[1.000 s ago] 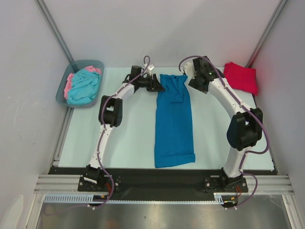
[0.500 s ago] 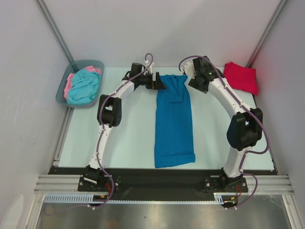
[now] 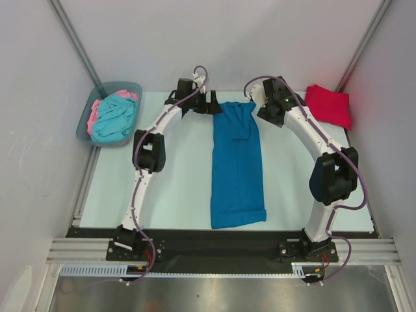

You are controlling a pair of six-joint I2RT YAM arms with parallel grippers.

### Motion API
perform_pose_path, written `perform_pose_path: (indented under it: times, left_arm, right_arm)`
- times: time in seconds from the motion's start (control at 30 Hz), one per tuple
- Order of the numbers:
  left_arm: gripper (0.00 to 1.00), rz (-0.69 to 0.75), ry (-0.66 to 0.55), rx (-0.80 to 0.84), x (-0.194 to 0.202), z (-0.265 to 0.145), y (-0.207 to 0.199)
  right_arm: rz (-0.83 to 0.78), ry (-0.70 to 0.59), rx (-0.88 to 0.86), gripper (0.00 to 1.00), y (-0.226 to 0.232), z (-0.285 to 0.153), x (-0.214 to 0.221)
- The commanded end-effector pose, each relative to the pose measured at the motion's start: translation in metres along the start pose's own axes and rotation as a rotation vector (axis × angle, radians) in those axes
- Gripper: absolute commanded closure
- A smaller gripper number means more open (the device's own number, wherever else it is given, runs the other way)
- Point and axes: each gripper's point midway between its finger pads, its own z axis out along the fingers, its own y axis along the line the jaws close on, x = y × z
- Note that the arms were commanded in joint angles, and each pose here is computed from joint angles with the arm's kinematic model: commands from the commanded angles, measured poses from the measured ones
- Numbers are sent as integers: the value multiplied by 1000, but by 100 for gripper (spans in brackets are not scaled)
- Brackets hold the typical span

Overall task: Fold and stack the t-shirts
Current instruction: Fold the tshirt

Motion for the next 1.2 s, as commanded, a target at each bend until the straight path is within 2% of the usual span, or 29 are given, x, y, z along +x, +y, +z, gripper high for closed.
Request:
perform_pose_path:
  times: [0.0,0.27,0.73,0.83,0.87,0.93,0.97,1.03,1.07,1.17]
  left_arm:
    - [0,33,-16,-25,-12,-3,-4]
    - [0,22,84,-38,17,-3,-14]
    - [3,-11,131,-47,35,0,-15]
    - [17,-12,129,-57,35,0,-13]
    - [28,-16,128,-61,35,0,-12]
    - [40,-19,128,-70,35,0,-11]
    - [50,-23,129,-74,36,0,-10]
    - [62,-24,130,-74,37,0,-10]
    - [74,-23,130,-77,37,0,-9]
    - [100,-25,132,-96,37,0,-7]
  right_arm:
    - [36,-45,68,15,-25,-20,-10]
    - [37,-75,76,14,-27,-25,-23]
    - [36,-102,82,15,-27,-31,-35]
    - [35,-106,84,15,-27,-33,-37]
    - [31,-106,80,15,-25,-32,-38]
    - [34,-107,80,15,-24,-33,-38]
    - [35,-108,81,16,-25,-33,-38]
    - [32,-109,79,16,-24,-34,-39]
    - [34,-113,82,16,-24,-35,-41]
    - [33,-117,77,16,-23,-36,-43]
